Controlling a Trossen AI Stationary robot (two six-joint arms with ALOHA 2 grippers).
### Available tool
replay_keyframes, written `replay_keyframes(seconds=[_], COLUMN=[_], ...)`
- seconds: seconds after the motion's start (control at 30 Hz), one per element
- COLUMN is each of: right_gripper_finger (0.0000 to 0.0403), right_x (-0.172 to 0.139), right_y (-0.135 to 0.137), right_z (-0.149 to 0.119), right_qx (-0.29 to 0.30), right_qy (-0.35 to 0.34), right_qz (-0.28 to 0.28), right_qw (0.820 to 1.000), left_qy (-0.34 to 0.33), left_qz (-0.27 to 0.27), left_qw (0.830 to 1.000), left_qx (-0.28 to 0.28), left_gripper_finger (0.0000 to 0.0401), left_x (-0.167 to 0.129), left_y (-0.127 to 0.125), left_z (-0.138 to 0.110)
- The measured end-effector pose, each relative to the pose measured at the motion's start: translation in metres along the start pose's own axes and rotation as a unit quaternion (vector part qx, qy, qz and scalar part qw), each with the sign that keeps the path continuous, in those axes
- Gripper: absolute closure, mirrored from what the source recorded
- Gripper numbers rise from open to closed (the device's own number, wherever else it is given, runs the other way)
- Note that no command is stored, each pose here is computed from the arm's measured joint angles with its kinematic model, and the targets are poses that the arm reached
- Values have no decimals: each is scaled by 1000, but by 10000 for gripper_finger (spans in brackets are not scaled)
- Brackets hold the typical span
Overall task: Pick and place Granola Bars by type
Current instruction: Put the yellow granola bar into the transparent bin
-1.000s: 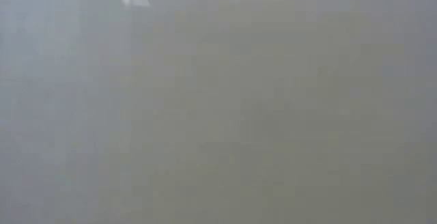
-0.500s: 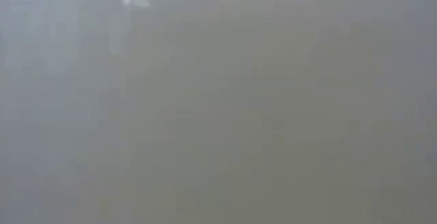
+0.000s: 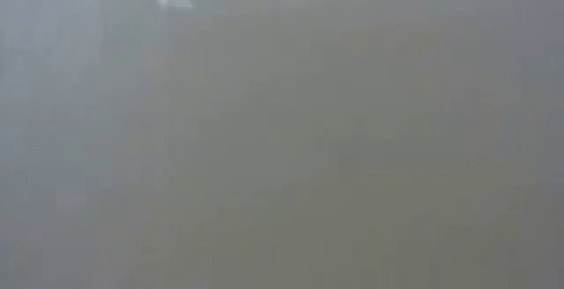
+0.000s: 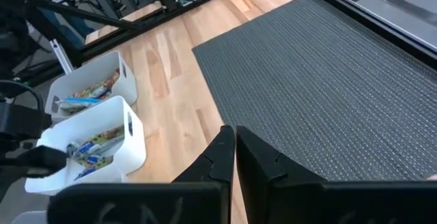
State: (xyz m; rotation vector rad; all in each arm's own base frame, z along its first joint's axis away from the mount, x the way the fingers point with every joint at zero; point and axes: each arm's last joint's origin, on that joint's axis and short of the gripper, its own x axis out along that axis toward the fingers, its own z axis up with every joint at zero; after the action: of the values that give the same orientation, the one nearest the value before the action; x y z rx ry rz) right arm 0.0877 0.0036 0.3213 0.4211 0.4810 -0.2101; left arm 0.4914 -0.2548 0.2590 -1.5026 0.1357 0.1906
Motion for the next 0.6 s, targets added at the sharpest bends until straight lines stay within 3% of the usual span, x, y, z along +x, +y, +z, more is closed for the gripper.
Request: replay_keyframes(seconds=[0.23, 0.37, 0.6], right_gripper_finger=[394, 394, 394], right_x=[0, 0, 0], right_y=[0, 0, -1], right_z=[0, 0, -2], right_qx=[-1, -1, -5], right_qy=[0, 0, 10], right_qz=[1, 0, -6], right_qw=[1000, 1000, 1000], left_qy=[-16, -16, -8], left_qz=[94, 109, 124], left_qw=[995, 994, 992], left_qx=[11, -14, -9], left_gripper_finger=[362, 362, 362], left_x=[1, 1, 0], left_y=[-11, 0, 6], left_z=[3, 5, 5])
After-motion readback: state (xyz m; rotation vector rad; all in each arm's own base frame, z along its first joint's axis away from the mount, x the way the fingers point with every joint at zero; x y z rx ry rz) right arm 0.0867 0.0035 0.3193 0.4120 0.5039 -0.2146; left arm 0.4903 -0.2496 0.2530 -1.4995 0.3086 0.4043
